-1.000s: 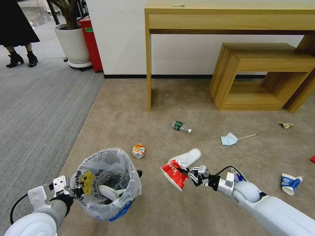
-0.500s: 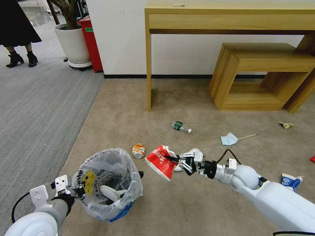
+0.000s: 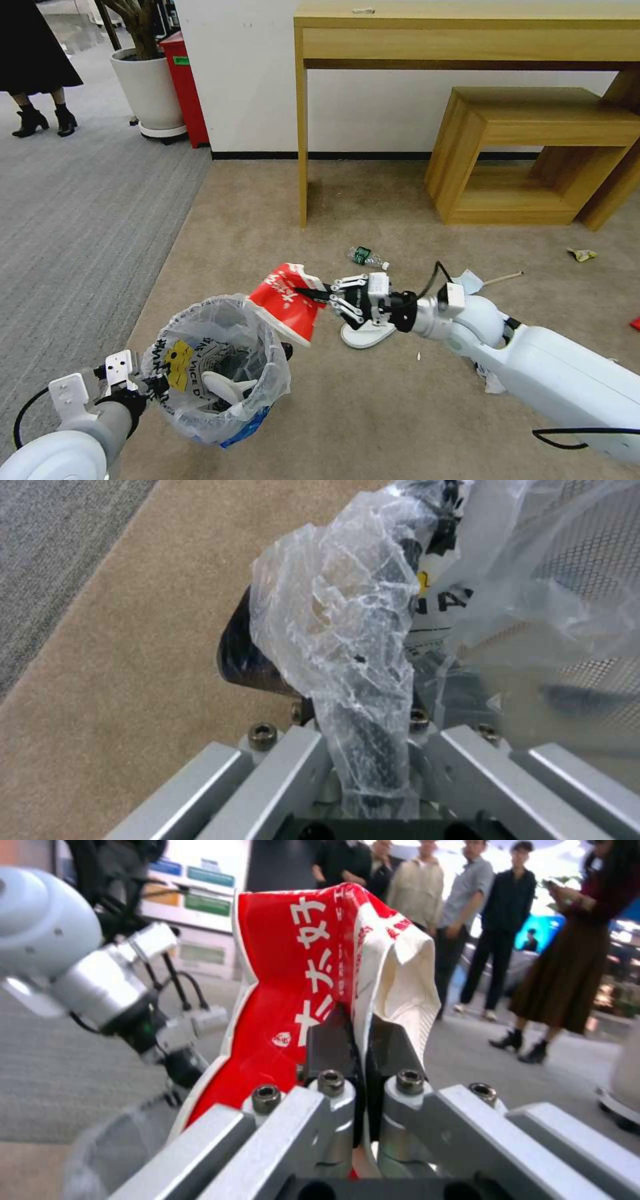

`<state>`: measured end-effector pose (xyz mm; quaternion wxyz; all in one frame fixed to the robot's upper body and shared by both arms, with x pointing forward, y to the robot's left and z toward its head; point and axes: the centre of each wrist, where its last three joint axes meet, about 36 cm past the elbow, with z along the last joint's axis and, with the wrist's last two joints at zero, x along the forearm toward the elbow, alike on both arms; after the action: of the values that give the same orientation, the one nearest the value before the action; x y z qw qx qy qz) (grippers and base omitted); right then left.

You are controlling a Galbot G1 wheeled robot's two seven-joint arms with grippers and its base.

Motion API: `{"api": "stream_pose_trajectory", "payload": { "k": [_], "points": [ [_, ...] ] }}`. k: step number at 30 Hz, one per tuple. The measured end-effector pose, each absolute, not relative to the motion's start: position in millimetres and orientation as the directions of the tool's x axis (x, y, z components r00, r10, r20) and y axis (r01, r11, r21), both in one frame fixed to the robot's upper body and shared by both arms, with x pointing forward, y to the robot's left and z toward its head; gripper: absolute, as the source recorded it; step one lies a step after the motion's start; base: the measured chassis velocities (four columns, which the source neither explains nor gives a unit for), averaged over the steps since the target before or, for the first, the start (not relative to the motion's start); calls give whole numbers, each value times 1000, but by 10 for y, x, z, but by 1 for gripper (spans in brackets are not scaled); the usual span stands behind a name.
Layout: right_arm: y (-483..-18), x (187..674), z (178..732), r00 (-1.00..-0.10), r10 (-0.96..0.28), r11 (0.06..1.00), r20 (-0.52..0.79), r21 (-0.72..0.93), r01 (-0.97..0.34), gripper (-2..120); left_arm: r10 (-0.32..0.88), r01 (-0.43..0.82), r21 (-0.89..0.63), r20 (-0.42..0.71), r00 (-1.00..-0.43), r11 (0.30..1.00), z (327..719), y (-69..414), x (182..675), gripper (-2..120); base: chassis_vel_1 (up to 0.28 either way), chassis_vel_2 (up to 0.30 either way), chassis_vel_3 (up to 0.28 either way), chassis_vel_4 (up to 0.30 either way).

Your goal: Pick up the trash bin and place the garbage on the floor into it.

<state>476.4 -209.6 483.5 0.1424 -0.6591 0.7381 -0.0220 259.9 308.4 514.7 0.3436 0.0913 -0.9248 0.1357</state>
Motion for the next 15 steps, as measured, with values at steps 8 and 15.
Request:
{"api": "stream_pose_trajectory", "payload": {
  "k": [8, 15],
  "points": [
    [-1611, 4811, 4938, 13, -981, 30, -193, -217, -976, 0, -84, -276, -191, 661, -746, 942, 5143, 3080, 2576, 0, 0, 0, 0, 0],
    [-1216, 4794, 4906, 115, -979, -78, -166, -214, -974, 0, -94, -289, -190, 663, -743, 938, 5129, 3076, 2552, 0, 0, 0, 0, 0]
  ]
}}
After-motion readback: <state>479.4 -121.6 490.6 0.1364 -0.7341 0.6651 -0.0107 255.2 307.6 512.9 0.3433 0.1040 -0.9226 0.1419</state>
